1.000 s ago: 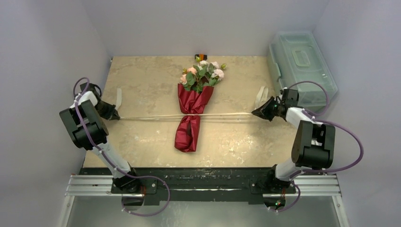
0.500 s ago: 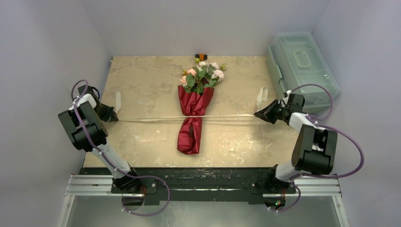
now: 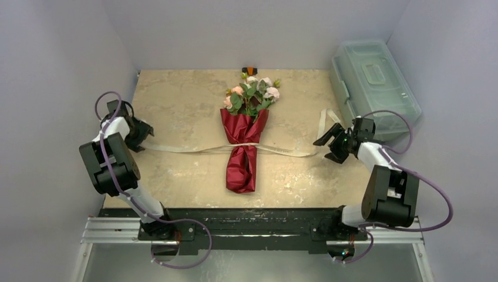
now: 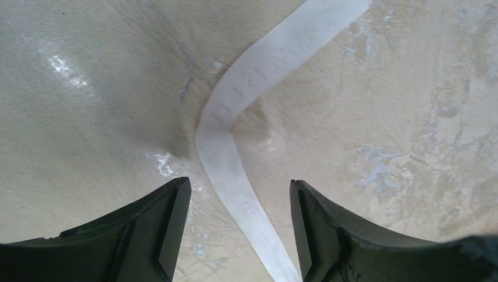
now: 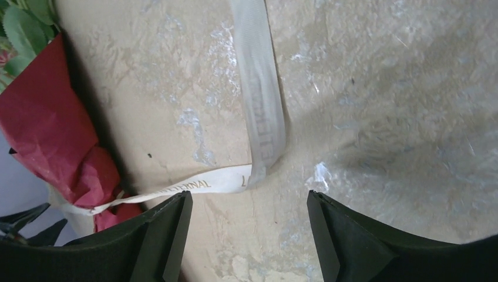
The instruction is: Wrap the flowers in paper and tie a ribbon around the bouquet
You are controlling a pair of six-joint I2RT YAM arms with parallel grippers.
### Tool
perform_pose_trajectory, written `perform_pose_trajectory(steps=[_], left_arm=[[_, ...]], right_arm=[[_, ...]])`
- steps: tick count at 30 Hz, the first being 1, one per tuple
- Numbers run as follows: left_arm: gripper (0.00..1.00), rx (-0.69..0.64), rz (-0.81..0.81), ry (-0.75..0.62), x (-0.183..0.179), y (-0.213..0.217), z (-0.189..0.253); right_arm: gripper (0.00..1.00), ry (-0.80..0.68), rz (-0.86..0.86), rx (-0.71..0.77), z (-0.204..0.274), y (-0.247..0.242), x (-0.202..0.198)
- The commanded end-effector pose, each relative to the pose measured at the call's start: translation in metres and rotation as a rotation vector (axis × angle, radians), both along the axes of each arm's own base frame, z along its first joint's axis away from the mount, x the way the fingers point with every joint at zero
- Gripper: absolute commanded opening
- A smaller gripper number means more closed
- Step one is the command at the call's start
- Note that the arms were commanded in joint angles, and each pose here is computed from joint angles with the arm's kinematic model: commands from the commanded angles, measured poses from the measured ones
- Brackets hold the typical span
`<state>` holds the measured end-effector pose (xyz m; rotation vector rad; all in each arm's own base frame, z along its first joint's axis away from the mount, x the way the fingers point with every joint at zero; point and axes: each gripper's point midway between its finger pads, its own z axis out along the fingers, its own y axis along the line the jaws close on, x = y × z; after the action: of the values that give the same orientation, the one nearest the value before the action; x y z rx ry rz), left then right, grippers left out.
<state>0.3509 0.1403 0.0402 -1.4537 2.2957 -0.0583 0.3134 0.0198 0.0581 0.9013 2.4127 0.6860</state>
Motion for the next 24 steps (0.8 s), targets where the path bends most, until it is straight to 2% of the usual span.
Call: perform_pose_trajectory(steps=[1,6,12,17,21,24], left_arm=[[0.70,0.047,-0.005,-0.096,0.012,-0.003,0.033],[0.76,0.102,-0.089,-0.115,0.020,-0.023,0.054],[0.77,0.194,-0.213,-0.115,0.022,-0.049,0.077],[0.77,0.233,-0.291,-0.122,0.019,-0.065,0.087],[0.76,0.289,-0.419,-0.172,0.023,-0.091,0.104],[0.75,0.326,-0.520,-0.200,0.022,-0.113,0.108]], right_arm=[[0.81,-0.005,-0.189,-0.170,0.025,-0.037,0.011],[0.80,-0.098,-0.003,-0.299,0.051,-0.010,0.024],[0.77,-0.205,0.305,-0.337,0.058,0.042,0.036],[0.78,-0.287,0.411,-0.299,0.059,0.074,0.034],[0.79,-0.413,0.517,-0.426,0.074,0.104,0.043],[0.79,-0.541,0.548,-0.456,0.094,0.118,0.055]])
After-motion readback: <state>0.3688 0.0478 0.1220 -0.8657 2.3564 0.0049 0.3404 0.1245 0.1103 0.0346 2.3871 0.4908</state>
